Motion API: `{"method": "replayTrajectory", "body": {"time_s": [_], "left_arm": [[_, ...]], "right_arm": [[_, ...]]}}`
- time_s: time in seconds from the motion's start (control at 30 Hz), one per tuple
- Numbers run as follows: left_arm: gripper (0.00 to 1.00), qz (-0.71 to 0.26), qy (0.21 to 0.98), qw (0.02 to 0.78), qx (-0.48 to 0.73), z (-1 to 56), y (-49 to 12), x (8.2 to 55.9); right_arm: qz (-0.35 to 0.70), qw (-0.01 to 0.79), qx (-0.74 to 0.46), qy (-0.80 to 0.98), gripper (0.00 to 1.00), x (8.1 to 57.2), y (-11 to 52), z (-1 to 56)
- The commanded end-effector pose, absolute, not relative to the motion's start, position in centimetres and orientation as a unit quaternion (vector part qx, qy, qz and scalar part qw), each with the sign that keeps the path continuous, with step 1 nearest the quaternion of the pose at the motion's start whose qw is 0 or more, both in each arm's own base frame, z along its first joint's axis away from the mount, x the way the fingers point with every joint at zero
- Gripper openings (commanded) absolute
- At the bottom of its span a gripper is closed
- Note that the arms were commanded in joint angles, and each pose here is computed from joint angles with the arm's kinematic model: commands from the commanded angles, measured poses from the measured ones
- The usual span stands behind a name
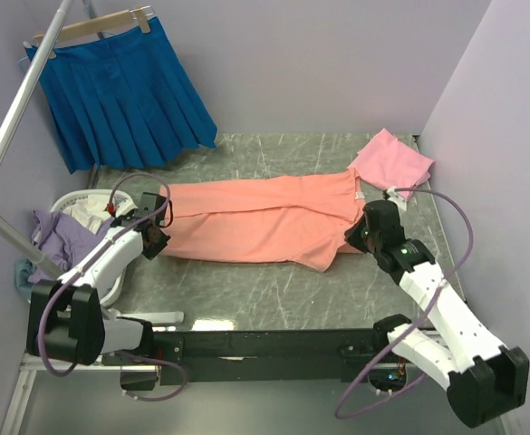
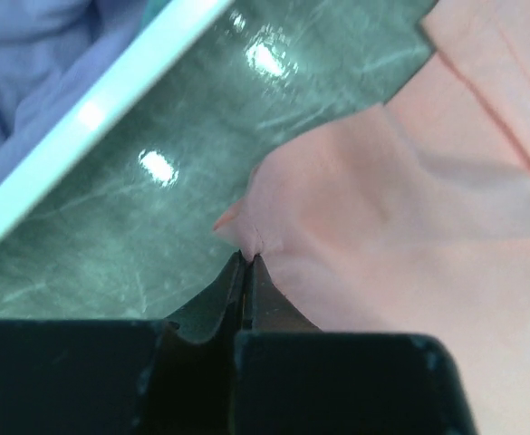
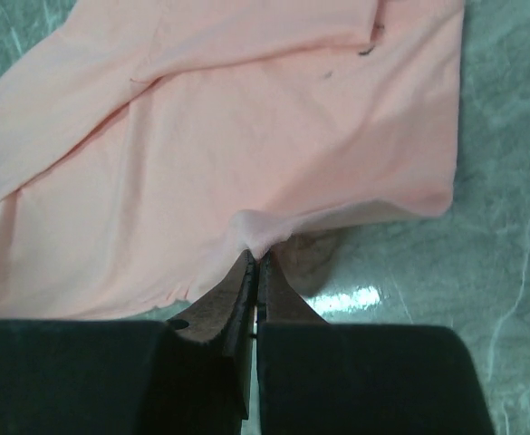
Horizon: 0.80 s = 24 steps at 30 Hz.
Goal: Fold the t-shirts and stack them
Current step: Fold the other side of the tshirt into a rectangle
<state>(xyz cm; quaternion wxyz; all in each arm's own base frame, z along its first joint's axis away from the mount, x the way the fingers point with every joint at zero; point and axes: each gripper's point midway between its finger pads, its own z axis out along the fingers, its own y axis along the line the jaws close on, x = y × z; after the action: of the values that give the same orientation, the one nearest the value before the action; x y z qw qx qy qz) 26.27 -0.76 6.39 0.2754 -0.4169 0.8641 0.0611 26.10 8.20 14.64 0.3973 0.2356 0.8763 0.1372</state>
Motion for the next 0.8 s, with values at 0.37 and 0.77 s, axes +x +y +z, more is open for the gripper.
{"method": "replayTrajectory", "body": {"time_s": [0.37, 0.77], "left_arm": [[0.01, 0.083, 0.865, 0.302, -0.393, 8.0, 0.7, 33.5], [0.01, -0.009, 0.894, 0.282, -0.348, 9.4, -3.0, 35.3]], "right_arm": [[0.077, 0.463, 0.217, 0.856, 0.0, 34.4, 7.2, 18.0], [0.042, 0.49, 0.224, 0.841, 0.0, 38.7, 5.4, 20.5]]}}
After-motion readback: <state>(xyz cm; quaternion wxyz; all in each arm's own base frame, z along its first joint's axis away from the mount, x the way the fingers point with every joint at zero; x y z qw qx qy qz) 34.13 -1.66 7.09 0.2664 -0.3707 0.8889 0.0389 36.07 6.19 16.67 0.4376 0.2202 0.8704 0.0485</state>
